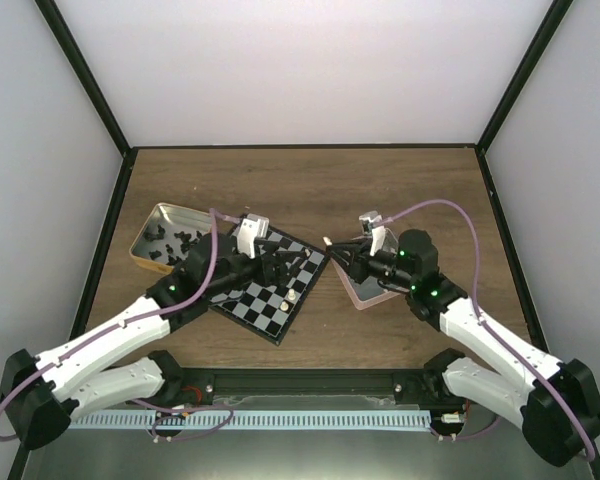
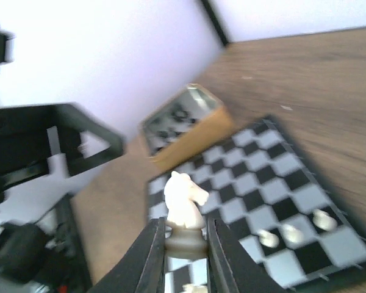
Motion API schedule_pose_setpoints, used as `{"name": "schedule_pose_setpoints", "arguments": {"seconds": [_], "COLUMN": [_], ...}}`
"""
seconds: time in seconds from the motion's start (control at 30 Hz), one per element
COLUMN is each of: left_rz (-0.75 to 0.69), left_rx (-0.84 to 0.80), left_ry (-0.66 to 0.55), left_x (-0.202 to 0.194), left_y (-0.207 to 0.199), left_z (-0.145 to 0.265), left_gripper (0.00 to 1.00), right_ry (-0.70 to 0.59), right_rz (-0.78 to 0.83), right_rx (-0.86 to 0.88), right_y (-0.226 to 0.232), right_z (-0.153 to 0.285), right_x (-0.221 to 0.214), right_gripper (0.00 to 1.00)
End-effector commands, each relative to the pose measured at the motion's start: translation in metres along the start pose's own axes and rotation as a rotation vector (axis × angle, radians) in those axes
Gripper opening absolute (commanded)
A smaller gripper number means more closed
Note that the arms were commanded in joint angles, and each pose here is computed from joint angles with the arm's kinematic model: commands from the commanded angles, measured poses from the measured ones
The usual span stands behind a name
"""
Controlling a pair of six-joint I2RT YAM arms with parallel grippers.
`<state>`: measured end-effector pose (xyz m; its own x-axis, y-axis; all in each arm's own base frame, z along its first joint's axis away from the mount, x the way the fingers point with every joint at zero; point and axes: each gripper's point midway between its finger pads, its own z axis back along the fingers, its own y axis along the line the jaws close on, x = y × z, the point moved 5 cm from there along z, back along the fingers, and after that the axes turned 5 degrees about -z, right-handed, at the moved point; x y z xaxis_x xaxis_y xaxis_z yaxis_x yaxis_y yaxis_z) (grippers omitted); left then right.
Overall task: Set up the chess pieces on the board
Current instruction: Pick up the chess piece from the storage box, then place the chess piece on the chessboard.
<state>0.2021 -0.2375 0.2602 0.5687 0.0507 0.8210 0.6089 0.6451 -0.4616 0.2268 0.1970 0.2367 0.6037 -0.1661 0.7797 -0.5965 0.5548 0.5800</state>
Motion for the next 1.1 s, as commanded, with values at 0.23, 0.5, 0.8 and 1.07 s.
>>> {"name": "schedule_pose_setpoints", "arguments": {"seconds": [0.23,0.5,0.8,1.07], "left_rz": [0.141,0.203,0.289,0.352], "left_rx": [-0.406,-0.494,-0.497,-0.440], "left_ry": [0.009,0.053,0.144,0.220], "left_x": [0.023,0.020,0.011,0.005], "left_y": [-0.059,-0.067,-0.067,-0.058], "left_z": [0.012,0.007,-0.002,-0.015], "left_gripper": [0.78,0.44,0.33,0.19], "right_ry": [0.071,0.121,0.119,0.115], "right_rz": [0.208,0.242,0.241,0.231], "right_rx": [0.565,0.599,0.528,0.480], "right_y": [0.081,0.084,0.075,0.068], "right_z": [0.029,0.029,0.021,0.014], "right_x": [0.001,-0.004,-0.003,0.000], "right_gripper": [0.11,0.11,0.11,0.11]}}
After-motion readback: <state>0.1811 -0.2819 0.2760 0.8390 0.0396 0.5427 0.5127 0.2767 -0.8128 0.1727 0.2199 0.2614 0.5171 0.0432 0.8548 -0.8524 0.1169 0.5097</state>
